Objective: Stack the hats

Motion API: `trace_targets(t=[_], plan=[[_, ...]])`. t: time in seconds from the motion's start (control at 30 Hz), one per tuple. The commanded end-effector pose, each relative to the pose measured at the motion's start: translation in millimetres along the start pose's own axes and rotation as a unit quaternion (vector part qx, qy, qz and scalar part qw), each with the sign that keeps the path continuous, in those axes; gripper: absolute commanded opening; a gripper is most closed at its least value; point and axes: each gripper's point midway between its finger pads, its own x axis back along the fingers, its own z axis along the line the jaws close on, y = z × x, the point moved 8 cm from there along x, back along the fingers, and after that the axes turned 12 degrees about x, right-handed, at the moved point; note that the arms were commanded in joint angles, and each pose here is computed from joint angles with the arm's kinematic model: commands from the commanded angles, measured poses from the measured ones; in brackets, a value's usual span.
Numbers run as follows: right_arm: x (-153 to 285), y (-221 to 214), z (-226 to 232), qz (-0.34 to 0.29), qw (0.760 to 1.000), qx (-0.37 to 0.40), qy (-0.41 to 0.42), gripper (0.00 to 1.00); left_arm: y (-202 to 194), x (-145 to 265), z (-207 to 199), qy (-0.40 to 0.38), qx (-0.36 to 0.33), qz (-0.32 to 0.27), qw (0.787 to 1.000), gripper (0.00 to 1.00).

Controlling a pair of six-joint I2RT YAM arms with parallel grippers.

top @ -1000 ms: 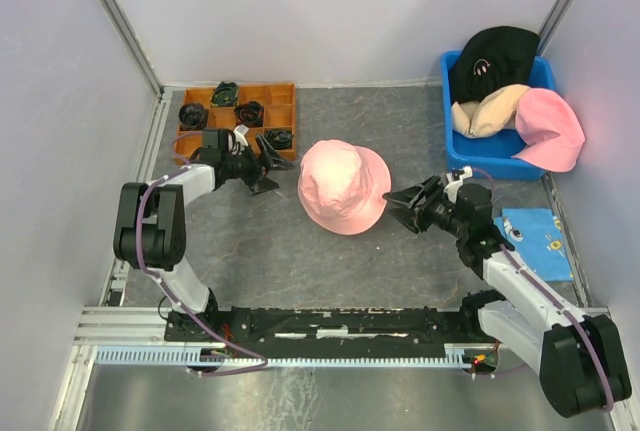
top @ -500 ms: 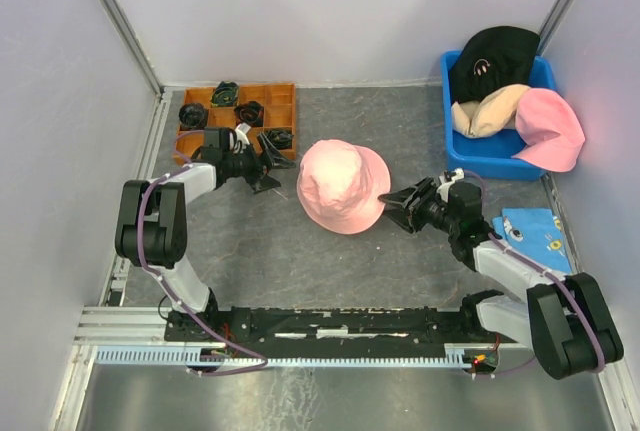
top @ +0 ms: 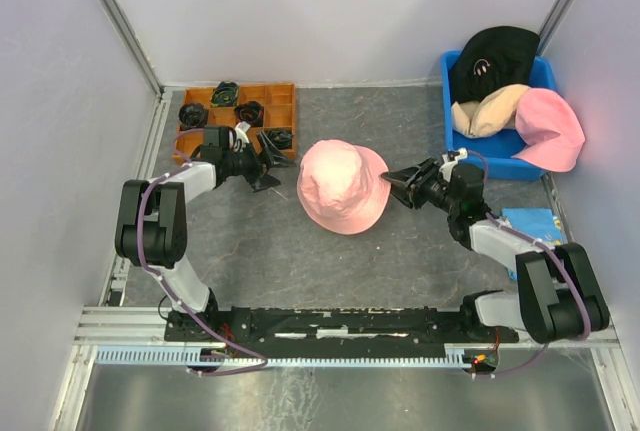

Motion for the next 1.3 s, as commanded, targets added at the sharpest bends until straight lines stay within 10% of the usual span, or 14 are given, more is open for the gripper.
trace_targets(t=[0.0, 0.17, 1.27], plan=[[-9, 15, 21, -0.007, 0.998, 0.030, 0.054, 0.45, 1, -1, -10, -0.017, -0.023, 0.014, 0.999, 0.93], [-14, 17, 13, -0.005, 0.999, 0.022, 0.041, 0.01, -9, 2, -10, -0.022, -0.026, 0.026, 0.999, 0.89], [-45, 33, -44, 0.037, 0.998, 0.019, -0.043, 0.02, -10, 4, -14, -0.013, -0.030, 0.027, 0.999, 0.88]])
